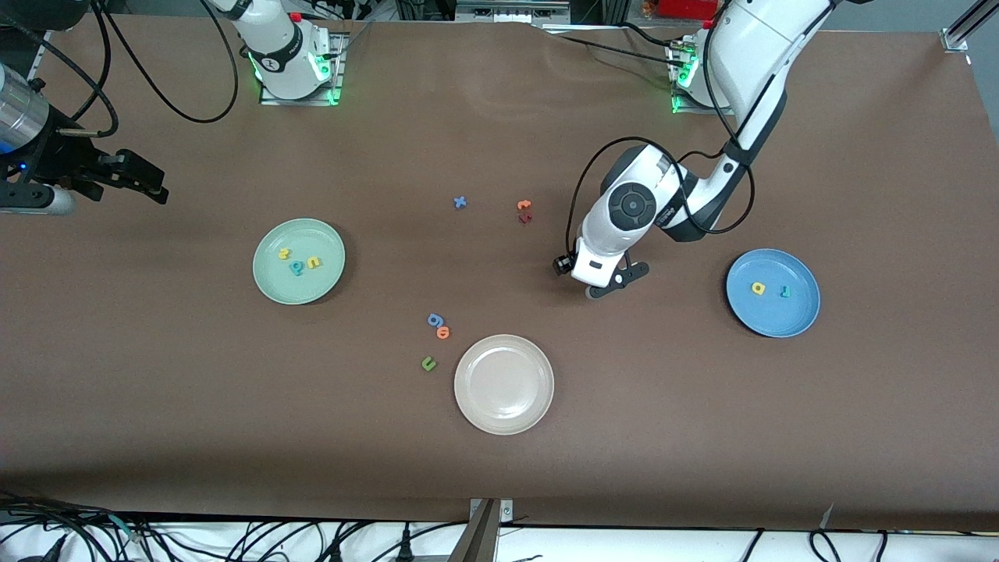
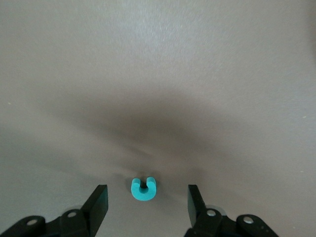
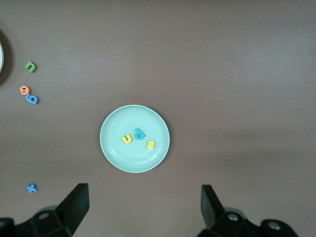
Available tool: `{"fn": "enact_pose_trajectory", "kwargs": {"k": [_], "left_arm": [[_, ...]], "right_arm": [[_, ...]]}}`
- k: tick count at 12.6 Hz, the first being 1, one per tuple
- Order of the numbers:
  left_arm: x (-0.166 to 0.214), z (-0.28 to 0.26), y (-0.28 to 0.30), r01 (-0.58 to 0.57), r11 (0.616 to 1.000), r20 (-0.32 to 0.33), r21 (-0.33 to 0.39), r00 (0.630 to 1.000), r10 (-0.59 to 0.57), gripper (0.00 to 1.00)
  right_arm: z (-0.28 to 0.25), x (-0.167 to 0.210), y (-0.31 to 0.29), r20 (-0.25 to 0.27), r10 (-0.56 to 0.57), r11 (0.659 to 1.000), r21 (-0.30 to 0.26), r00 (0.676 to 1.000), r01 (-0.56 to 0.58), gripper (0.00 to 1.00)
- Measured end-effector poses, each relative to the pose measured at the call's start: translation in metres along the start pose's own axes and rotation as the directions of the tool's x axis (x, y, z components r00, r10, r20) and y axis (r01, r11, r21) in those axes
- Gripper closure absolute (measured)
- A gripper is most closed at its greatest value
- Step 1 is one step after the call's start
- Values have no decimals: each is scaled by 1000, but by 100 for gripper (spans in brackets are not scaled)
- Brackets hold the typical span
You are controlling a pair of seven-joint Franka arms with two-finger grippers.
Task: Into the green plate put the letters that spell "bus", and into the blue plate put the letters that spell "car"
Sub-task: 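Reach and grasp another central letter with the left gripper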
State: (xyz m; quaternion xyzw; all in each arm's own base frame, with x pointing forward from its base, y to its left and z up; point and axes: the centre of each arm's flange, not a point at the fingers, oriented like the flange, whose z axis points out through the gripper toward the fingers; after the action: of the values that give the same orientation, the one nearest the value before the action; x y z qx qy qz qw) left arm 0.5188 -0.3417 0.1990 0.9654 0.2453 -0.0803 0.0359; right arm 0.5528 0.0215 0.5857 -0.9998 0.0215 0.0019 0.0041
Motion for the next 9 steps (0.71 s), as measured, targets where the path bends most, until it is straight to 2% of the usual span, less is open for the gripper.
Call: {"fn": "enact_pose_trajectory", "kwargs": {"k": [6,9], "left_arm": [[-7,23,5,0,1000,7,-19,1000,0,31],[-9,30,2,-41,999,-13,10,999,41,33]], "right_arm": [[0,0,0,0,0,1000,0,1000,0,0],[0,0,0,0,0,1000,0,1000,0,0]]}}
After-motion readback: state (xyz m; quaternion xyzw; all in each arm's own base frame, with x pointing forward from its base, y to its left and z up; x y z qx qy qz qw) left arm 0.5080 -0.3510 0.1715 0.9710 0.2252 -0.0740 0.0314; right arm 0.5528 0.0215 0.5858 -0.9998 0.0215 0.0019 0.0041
